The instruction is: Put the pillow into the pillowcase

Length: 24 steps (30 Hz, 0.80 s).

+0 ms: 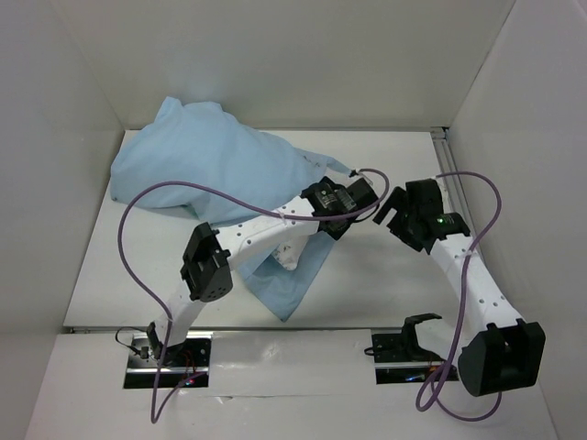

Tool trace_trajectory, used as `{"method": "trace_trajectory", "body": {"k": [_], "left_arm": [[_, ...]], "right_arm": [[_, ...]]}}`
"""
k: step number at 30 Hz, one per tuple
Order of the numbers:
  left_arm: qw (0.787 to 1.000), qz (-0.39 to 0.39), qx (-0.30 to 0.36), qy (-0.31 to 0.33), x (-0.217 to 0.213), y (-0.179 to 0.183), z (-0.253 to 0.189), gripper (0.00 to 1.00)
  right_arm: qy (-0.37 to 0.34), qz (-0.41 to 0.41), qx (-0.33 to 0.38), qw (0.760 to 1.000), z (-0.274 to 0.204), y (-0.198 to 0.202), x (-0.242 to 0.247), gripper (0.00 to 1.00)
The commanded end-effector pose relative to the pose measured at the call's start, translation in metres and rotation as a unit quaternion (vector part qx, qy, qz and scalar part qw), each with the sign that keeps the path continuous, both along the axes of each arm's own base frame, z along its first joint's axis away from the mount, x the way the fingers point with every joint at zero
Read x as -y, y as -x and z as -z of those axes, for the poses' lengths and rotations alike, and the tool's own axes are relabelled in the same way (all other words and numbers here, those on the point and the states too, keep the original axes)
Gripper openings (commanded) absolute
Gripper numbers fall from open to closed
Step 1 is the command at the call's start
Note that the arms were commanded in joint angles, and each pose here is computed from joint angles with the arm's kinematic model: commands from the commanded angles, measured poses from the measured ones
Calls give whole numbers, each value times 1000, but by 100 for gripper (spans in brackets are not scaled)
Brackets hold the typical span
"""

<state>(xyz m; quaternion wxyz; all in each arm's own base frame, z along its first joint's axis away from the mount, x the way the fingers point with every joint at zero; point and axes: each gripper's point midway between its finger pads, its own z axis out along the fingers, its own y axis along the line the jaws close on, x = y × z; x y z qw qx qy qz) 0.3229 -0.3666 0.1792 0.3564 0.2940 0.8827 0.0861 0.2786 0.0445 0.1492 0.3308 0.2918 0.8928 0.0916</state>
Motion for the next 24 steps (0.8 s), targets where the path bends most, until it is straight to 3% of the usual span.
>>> {"method": "trace_trajectory", "body": {"k": [1, 7, 11, 15, 20, 24], "left_arm": [[998, -14, 55, -41, -14, -25, -1, 86], [996, -11, 56, -72, -9, -38, 32, 84], [994, -26, 74, -76, -15, -41, 24, 78], [994, -8, 89, -65, 4, -24, 14, 78], [983, -45, 119, -129, -13, -32, 27, 94], [978, -95, 117, -144, -34, -47, 41, 96]], "right_arm": [[3, 7, -26, 1000, 12, 17, 6, 99], [-6, 11, -25, 1000, 12, 19, 8, 99], [-4, 0, -20, 1000, 8, 18, 7, 99], [-20, -13, -20, 1000, 13, 15, -1, 99], [-29, -20, -18, 999, 16, 13, -5, 99], [-22, -20, -13, 999, 11, 13, -3, 99]]}}
